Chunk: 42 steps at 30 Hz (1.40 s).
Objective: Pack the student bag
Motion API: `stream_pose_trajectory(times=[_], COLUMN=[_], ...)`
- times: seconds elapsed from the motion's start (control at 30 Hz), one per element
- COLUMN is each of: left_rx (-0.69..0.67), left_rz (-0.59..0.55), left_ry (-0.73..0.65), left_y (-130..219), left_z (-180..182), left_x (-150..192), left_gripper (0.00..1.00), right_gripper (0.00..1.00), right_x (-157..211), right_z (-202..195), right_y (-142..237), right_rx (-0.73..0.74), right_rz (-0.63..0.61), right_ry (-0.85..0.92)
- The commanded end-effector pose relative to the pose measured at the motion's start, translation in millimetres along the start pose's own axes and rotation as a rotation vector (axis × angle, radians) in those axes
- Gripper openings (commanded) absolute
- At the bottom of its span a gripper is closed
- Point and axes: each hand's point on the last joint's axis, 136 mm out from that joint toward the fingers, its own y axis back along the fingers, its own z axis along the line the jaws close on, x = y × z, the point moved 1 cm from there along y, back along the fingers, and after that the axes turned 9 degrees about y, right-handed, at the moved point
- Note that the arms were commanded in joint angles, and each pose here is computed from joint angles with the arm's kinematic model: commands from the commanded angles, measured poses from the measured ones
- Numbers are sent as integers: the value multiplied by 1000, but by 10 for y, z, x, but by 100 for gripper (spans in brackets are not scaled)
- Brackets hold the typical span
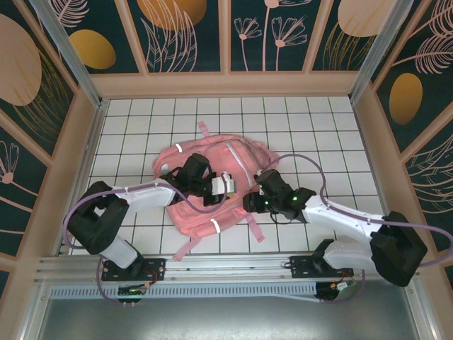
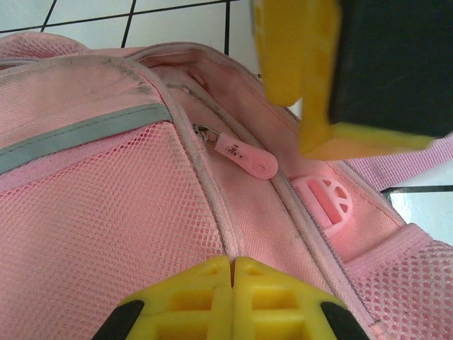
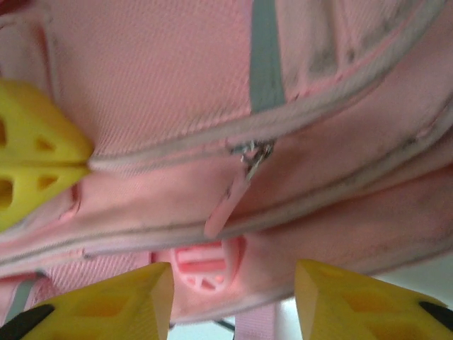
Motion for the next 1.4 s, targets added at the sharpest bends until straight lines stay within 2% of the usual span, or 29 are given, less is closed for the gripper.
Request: stream_pose_trajectory(times=[0.0,0.1,0.2,0.4,0.53,0.67,0.87,0.93,1.0,1.07,1.17,1.2,1.27,1.37], left_rx=[56,57,43,-24,-87,-169,-363,-482,-613,-643,-580,-558,-452,-340], left_rz=[-51,-46,-37,-10,17,13,35,3,-22,-38,-89,-127,-206,-261], left_ry=[-9,-8,-7,16,39,74,173,232,359,490,696,789,931,1159], left_y=[36,29,35,79,167,334,670,829,1003,1082,1075,1090,1094,1099], left_z=[-104,-104,-89,45,217,461,1046,1305,1627,1813,1788,1747,1596,1255], left_x=[-78,-65,-41,29,104,118,303,322,342,296,185,134,-23,-50], left_gripper=[0,0,0,0,0,0,0,0,0,9,36,40,41,43], right_gripper=[43,36,24,2,0,0,0,0,0,0,0,0,0,0], right_x=[-345,-376,-334,-280,-321,-212,-149,-141,-146,-210,-373,-434,-509,-575], right_z=[12,-49,-150,-272,-441,-608,-277,-26,270,455,552,553,607,681], right_y=[-74,-245,-346,-249,-58,29,-19,-36,-43,-61,-121,-151,-204,-268], right_rx=[26,40,74,140,250,311,110,4,-112,-176,-198,-188,-200,-223], right_rz=[-69,-35,4,9,-16,22,42,44,34,6,-53,-67,-70,-75], right_ry=[60,49,33,72,122,159,155,196,233,228,202,192,190,171])
